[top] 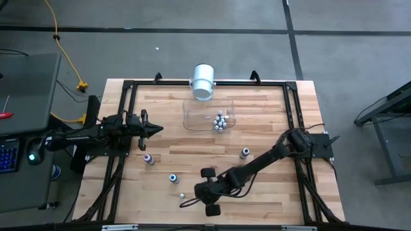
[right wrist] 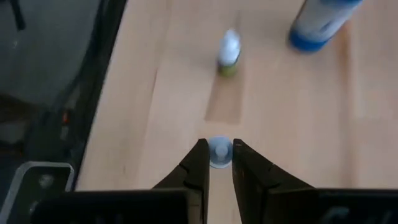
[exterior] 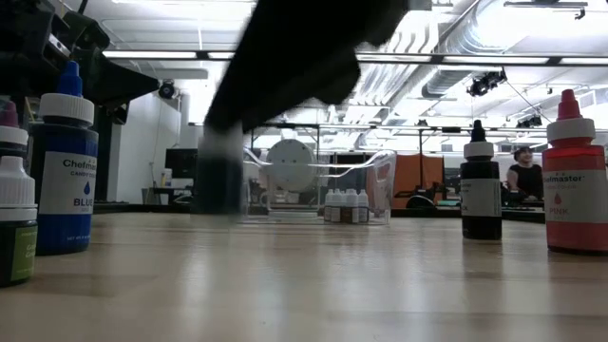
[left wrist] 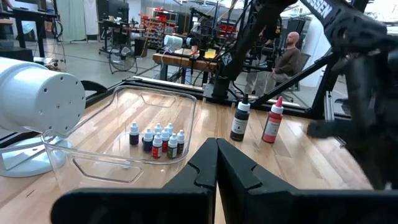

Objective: Pick & Place food coloring
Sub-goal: Put the small light blue food coloring bottle into the transparent bin

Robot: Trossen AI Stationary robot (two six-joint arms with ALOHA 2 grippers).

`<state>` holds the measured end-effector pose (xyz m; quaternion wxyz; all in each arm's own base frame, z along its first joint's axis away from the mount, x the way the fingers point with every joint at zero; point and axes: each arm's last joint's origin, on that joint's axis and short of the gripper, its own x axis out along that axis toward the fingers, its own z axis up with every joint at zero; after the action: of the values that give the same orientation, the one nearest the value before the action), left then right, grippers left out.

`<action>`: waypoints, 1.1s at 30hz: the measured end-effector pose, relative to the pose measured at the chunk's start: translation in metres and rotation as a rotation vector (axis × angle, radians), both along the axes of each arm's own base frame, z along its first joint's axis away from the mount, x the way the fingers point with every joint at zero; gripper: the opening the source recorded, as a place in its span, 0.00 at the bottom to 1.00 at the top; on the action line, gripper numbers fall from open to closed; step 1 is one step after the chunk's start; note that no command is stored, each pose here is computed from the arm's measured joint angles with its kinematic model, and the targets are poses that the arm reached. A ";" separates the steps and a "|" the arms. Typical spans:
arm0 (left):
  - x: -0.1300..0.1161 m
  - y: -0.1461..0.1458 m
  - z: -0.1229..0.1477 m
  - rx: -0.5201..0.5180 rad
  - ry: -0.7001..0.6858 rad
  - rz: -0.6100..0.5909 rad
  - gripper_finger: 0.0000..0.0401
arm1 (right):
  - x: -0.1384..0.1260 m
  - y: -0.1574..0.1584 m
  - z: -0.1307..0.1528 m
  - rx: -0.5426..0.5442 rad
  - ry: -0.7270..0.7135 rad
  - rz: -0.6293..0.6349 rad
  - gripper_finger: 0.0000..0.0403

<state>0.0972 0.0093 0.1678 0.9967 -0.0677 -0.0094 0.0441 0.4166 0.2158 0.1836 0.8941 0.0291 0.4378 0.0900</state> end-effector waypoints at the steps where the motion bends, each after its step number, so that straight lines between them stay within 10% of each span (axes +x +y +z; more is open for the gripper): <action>1: 0.000 0.000 0.000 0.000 0.000 0.000 0.00 | -0.001 -0.001 0.007 -0.003 -0.020 -0.010 0.10; 20: 0.000 0.000 0.000 0.000 0.000 0.000 0.00 | -0.004 -0.105 0.176 -0.164 -0.104 -0.230 0.10; 33: 0.000 0.000 0.000 0.000 0.000 0.000 0.00 | 0.009 -0.249 0.170 -0.218 0.025 -0.538 0.09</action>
<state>0.0972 0.0093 0.1678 0.9967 -0.0677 -0.0094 0.0443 0.4257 -0.0330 0.3534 0.8781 0.0488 0.4327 -0.1982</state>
